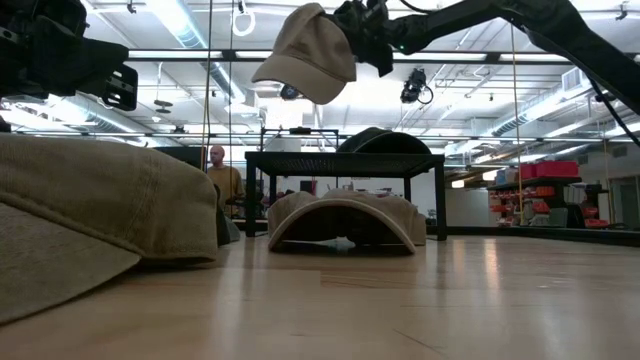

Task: Pick & Place hat
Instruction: Put the bottom right brown cap on the shelf

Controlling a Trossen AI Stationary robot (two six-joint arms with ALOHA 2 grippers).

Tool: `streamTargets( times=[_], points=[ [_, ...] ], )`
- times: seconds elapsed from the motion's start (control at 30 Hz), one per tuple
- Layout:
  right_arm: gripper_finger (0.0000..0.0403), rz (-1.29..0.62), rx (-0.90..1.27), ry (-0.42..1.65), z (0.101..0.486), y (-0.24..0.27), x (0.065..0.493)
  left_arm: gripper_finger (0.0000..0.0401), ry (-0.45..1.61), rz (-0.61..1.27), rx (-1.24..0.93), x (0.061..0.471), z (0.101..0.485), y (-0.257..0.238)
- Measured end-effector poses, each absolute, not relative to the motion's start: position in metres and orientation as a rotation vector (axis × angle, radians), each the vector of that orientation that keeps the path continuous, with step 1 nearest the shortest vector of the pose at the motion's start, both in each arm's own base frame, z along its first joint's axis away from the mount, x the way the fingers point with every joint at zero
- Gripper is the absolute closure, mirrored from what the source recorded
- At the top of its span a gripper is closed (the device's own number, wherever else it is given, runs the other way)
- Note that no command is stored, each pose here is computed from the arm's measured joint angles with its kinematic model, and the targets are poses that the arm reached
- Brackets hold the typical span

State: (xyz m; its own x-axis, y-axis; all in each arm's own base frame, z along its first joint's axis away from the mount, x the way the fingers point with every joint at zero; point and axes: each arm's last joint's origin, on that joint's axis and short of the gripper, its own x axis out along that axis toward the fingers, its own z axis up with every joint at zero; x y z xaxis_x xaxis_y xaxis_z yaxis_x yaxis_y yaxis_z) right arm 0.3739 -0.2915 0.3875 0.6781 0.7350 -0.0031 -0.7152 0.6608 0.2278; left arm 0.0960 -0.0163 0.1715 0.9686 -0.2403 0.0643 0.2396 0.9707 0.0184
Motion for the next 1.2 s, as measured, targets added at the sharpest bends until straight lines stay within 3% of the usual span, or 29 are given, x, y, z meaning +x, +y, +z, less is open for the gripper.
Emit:
streamTargets(
  times=[0.63,1.2],
  points=[
    [0.0367,0.822,0.27,0.12,0.324,-0.303,0.378,0.0398,-0.066,-0.242,0.011,0.096,0.172,-0.016],
    [0.0367,0.752,0.226,0.099,0.315,-0.307,0.377,0.0398,-0.066,-0.243,0.011,0.096,0.172,-0.016]
  ],
)
